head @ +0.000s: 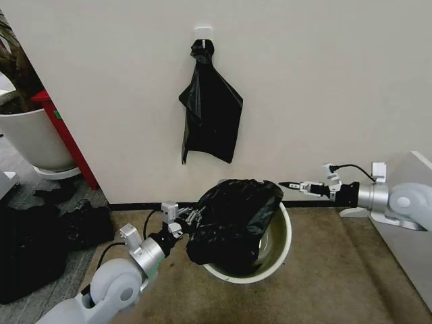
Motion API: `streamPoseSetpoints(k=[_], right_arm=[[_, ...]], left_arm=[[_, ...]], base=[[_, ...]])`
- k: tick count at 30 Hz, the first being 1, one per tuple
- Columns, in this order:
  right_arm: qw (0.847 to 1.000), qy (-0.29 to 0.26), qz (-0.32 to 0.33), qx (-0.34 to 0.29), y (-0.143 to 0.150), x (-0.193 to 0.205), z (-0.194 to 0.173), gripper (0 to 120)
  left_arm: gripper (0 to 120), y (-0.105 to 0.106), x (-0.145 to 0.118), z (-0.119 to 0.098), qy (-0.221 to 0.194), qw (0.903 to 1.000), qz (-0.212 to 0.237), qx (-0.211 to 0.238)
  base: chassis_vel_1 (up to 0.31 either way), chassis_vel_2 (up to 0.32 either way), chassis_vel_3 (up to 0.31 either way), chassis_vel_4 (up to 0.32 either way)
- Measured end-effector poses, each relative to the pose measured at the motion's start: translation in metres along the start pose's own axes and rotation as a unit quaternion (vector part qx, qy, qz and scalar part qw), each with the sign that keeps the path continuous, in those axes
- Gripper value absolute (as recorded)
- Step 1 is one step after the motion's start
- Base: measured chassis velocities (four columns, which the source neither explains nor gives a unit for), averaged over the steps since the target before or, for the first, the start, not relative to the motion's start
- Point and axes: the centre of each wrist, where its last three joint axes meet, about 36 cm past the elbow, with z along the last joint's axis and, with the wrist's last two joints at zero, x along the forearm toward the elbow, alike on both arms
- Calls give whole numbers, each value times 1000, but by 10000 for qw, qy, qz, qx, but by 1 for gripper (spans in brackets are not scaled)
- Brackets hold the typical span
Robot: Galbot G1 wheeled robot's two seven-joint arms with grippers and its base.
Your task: Place the garbage bag over the trash bin.
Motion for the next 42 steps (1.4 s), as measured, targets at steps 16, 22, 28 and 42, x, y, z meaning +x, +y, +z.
streamPoseSetpoints(k=[16,22,28,42], right_arm=[[9733,-773,2140,-298,227,-53,45,100],[9656,-846,2364,-676,236,-59,58,100],[9673,-813,2243,-865,242,-59,63,97],[9693,-480,1999,-1348,250,-67,76,90]], left_arm=[[5,3,-10,-9,-143,9985,-445,-300],[5,0,-13,-14,-207,9982,-420,-364],[5,1,-18,-17,-259,9975,-423,-505],[5,-3,-21,-21,-330,9965,-342,-684]], base=[[0,0,0,0],[0,0,0,0],[0,0,0,0],[0,0,0,0]])
